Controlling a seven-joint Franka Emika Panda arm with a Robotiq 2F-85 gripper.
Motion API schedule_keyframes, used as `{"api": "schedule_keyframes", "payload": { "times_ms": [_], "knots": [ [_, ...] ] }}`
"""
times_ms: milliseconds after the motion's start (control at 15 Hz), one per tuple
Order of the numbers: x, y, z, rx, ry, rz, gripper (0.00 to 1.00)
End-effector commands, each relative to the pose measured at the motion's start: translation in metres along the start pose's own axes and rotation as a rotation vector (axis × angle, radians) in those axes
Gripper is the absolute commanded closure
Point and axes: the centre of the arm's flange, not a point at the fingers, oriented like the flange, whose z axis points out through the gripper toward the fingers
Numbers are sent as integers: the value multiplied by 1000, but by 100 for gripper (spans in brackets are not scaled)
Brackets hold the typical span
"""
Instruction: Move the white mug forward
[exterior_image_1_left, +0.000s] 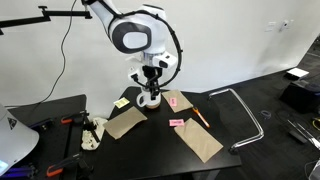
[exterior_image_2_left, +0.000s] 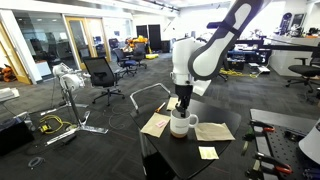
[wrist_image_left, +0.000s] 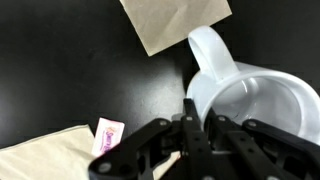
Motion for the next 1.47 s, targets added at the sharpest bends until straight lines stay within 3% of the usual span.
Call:
{"api": "schedule_keyframes", "payload": {
  "times_ms": [0,533,933,1400],
  "knots": [
    [4,-4,-16,4,-8,16,97],
    [2,26,-54,-7,-58,79,97],
    [3,81,-69,-12,-61,206,97],
    [5,140,-60,-49,-46,398,97]
  ]
}}
